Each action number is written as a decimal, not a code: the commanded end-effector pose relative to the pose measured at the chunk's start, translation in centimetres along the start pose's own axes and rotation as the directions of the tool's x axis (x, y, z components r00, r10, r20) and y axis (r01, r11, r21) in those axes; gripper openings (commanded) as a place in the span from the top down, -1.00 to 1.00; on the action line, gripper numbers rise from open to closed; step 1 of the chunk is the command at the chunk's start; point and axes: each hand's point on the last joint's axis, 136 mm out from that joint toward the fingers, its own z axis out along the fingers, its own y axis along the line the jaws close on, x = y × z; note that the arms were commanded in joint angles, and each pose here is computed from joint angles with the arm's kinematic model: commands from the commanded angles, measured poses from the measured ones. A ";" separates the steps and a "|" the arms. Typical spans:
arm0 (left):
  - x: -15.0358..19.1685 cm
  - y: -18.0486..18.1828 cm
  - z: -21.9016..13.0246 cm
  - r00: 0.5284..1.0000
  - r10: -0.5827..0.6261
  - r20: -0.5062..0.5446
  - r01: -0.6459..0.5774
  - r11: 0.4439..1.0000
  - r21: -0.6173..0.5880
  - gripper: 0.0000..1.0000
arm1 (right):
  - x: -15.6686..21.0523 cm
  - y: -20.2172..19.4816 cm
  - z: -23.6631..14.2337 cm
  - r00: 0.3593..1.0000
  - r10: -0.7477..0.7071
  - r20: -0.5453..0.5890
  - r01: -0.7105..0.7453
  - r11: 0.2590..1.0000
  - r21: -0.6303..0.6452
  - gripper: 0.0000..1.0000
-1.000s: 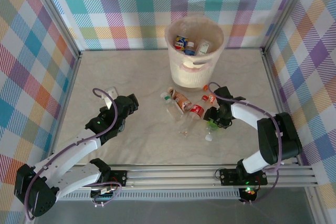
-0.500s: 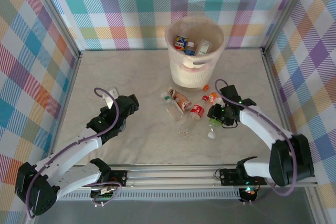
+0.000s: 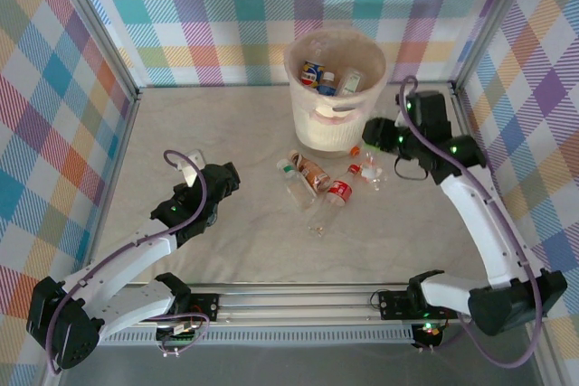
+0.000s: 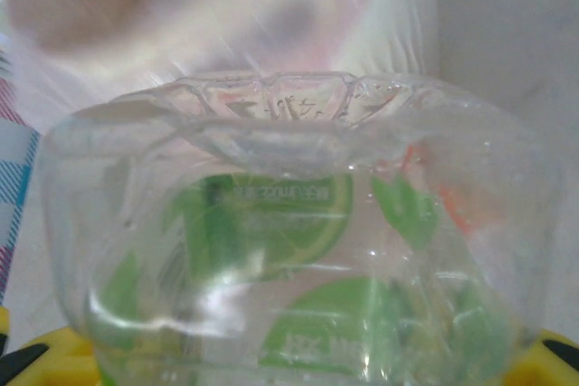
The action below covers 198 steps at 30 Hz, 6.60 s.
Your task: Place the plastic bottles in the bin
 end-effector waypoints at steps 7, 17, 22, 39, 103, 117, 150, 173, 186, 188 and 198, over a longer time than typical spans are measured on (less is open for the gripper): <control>-3.1 0.2 -1.0 0.997 -0.036 0.065 0.038 0.999 -0.029 -1.00 | -9.7 5.4 -0.3 0.976 -0.192 0.107 0.196 0.980 -0.028 0.24; -3.9 0.5 -1.0 0.998 0.006 0.056 -0.002 0.998 -0.064 -1.00 | -15.5 8.5 5.3 0.982 -0.140 0.125 0.149 0.986 -0.070 0.23; -4.4 0.6 -1.0 0.998 0.023 0.065 -0.018 0.998 -0.068 -1.00 | -16.3 8.9 8.9 0.990 -0.074 0.122 0.086 0.992 -0.096 0.21; -4.2 0.7 -0.1 0.999 0.035 0.040 -0.033 0.998 -0.061 -1.00 | -17.3 9.4 17.0 0.976 0.178 0.124 -0.152 0.970 -0.191 0.06; -4.7 0.7 0.1 0.999 -0.016 0.028 0.016 1.000 -0.014 -1.00 | -12.4 3.7 6.1 0.991 -0.125 0.043 0.118 0.982 0.145 -0.99; -5.1 -0.6 0.5 1.000 -0.028 0.008 0.028 0.999 0.030 -1.00 | 2.1 -6.0 2.8 0.990 -0.070 -0.124 0.106 0.942 0.318 -0.99; -2.2 -1.1 2.8 0.991 -0.059 -0.118 0.070 0.994 0.085 -1.00 | 11.8 -15.4 16.2 0.884 0.089 -0.458 0.067 0.947 0.313 -0.88; -2.0 -1.7 2.9 0.989 -0.068 -0.133 0.084 0.989 0.120 -1.00 | 11.0 -16.6 19.0 0.878 0.150 -0.455 -0.013 0.957 0.290 -0.72; -1.5 -1.9 2.8 0.986 -0.076 -0.151 0.097 0.986 0.135 -1.00 | 14.8 -16.8 15.4 0.845 0.322 -0.427 -0.158 0.914 0.375 -0.38; -1.3 -1.9 2.8 0.985 -0.075 -0.155 0.097 0.986 0.137 -1.00 | 15.1 -16.8 14.6 0.845 0.333 -0.418 -0.169 0.909 0.381 -0.38; -1.3 -2.0 2.8 0.985 -0.075 -0.158 0.098 0.985 0.141 -1.00 | 12.8 -16.9 12.7 0.878 0.283 -0.386 -0.110 0.904 0.413 -0.76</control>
